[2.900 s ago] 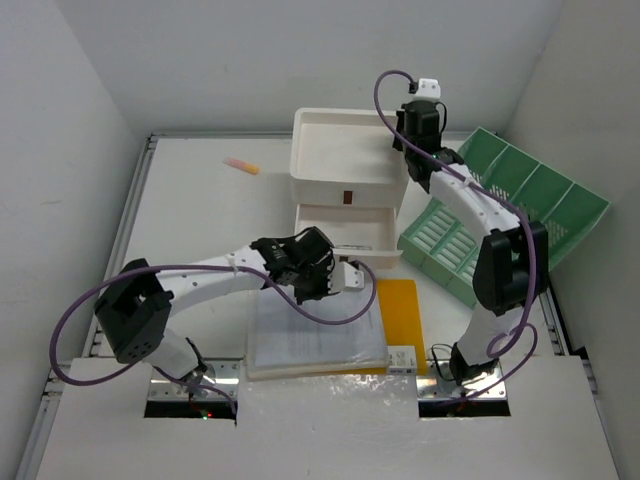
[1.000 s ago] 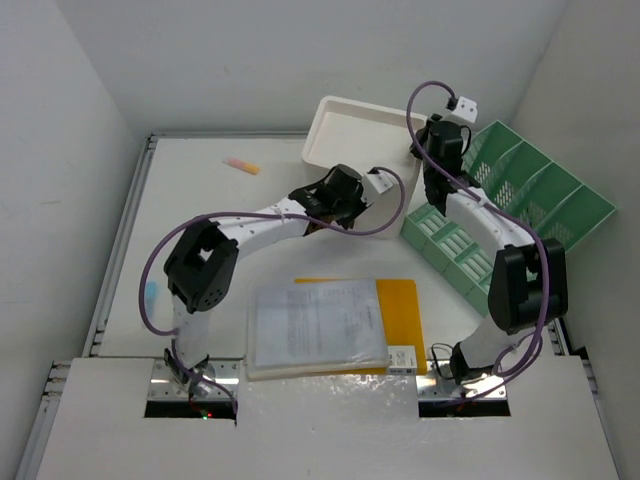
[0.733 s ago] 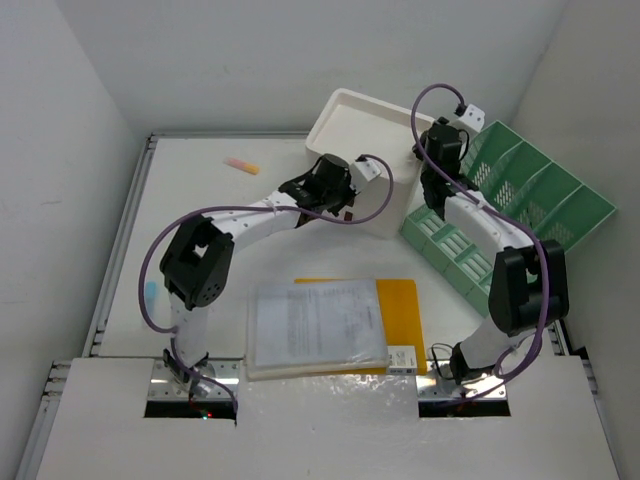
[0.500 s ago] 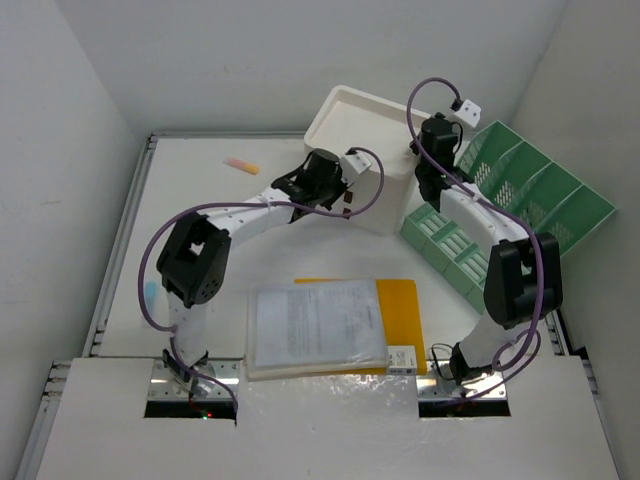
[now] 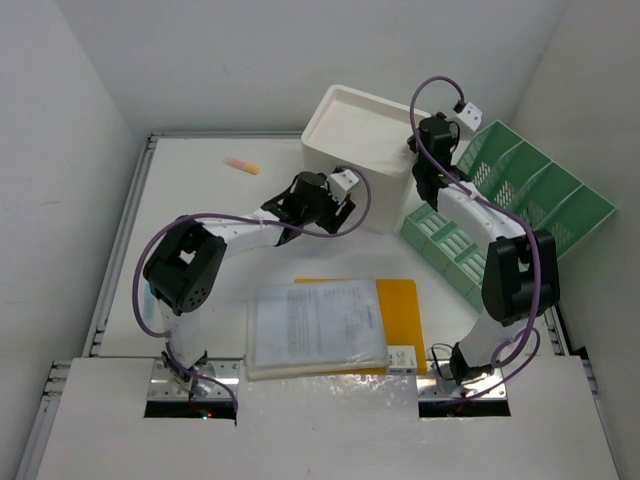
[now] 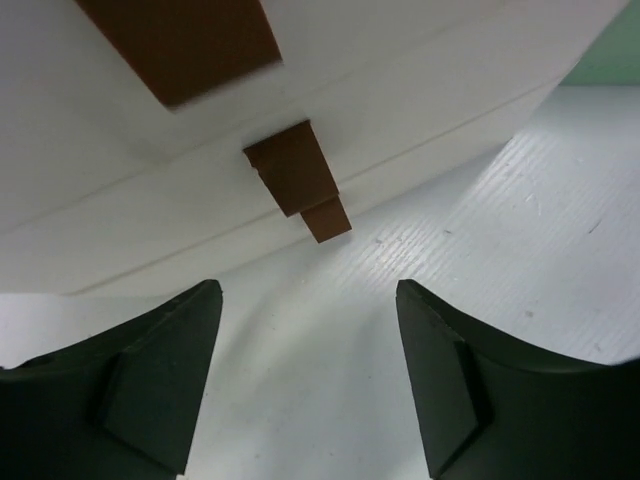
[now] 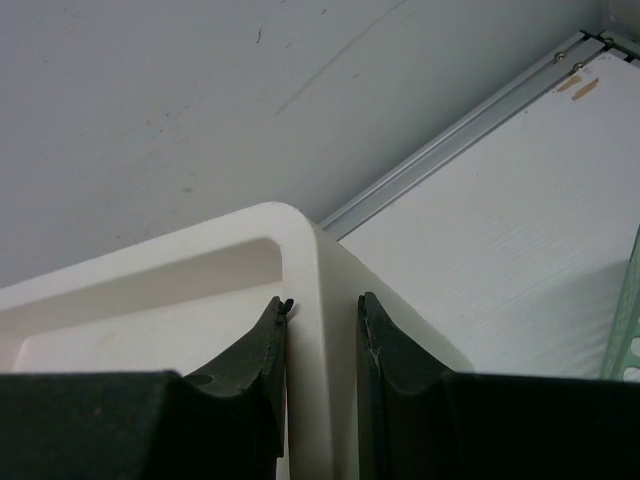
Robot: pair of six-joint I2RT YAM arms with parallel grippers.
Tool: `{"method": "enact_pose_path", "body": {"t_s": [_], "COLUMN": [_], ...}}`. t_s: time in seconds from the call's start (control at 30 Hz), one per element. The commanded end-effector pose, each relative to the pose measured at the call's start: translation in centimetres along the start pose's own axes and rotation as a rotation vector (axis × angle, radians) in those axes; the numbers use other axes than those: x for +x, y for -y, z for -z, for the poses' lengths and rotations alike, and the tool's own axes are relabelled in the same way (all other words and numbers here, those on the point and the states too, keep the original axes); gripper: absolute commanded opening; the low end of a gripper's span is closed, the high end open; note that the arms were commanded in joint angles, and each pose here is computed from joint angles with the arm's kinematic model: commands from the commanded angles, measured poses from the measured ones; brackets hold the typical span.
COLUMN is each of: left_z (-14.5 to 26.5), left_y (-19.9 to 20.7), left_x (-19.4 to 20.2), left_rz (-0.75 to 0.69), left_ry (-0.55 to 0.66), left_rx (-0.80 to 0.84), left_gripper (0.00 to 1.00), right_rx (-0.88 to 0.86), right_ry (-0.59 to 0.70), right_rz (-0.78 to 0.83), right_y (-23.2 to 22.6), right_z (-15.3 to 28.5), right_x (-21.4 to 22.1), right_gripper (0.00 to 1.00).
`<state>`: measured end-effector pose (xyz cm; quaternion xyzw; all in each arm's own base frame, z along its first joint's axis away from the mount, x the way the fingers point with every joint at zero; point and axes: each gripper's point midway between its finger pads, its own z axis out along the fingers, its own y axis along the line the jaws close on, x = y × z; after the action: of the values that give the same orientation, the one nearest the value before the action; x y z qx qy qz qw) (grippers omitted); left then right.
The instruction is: Organize the desk
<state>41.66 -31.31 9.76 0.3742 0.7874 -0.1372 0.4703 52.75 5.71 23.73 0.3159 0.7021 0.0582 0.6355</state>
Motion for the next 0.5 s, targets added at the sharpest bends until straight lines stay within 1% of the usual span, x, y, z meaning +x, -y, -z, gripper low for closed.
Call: {"method": "enact_pose_path", "body": {"t_s": [0.0,0.03,0.1,0.13,0.17,0.23,0.3,0.33,0.37,0.4,0.47], "left_z": [-0.7,-0.9,-1.6,-1.9,-2.5,-2.9,-3.3,-3.3,-2.9,-2.6,-2.8], "left_y": [-0.1,-0.7,-1.1,-1.1,-1.0,-0.7,-1.0,-1.4,-1.9,-2.0,-2.4], "left_x": [-1.2,-2.1,-0.9,-0.9,0.2,1.0,0.9,0.4,-1.8,-2.2,-2.5], "left_rz": [0.014,0.0,-0.007,-0.015,-0.017,-0.004,0.013,0.037,0.042,0.039,0.067], "left_ry": [0.129,0.177,0.167,0.175,0.157,0.158,0.158,0.184,0.28,0.313,0.334], "left_rx": [-0.03,-0.06,-0.09,-0.093,-0.086,-0.087,-0.114,-0.132,-0.155,-0.158,-0.189], "left_gripper": [0.7,0.7,0.7,0.7,0.69,0.69,0.7,0.71,0.71,0.72,0.73], "right_rx": [0.024,0.026,0.033,0.03,0.034,0.036,0.037,0.036,0.038,0.036,0.031], "right_ry": [-0.226,-0.219,-0.221,-0.22,-0.226,-0.221,-0.21,-0.206,-0.201,-0.203,-0.203], "right_rz": [-0.027,-0.028,-0.023,-0.027,-0.021,-0.018,-0.014,-0.015,-0.018,-0.02,-0.029], "right_y": [0.7,0.4,0.4,0.0,0.0,-0.3,-0.4,-0.4,-0.5,-0.5,-0.8], "right_z": [1.8,1.8,1.7,1.7,1.7,1.7,1.8,1.8,1.8,1.8,2.0], "right_x": [8.5,8.1,8.2,8.1,8.2,8.1,7.9,7.8,7.7,7.7,7.6], "right_gripper": [0.0,0.0,0.0,0.0,0.0,0.0,0.0,0.0,0.0,0.0,0.0]}}
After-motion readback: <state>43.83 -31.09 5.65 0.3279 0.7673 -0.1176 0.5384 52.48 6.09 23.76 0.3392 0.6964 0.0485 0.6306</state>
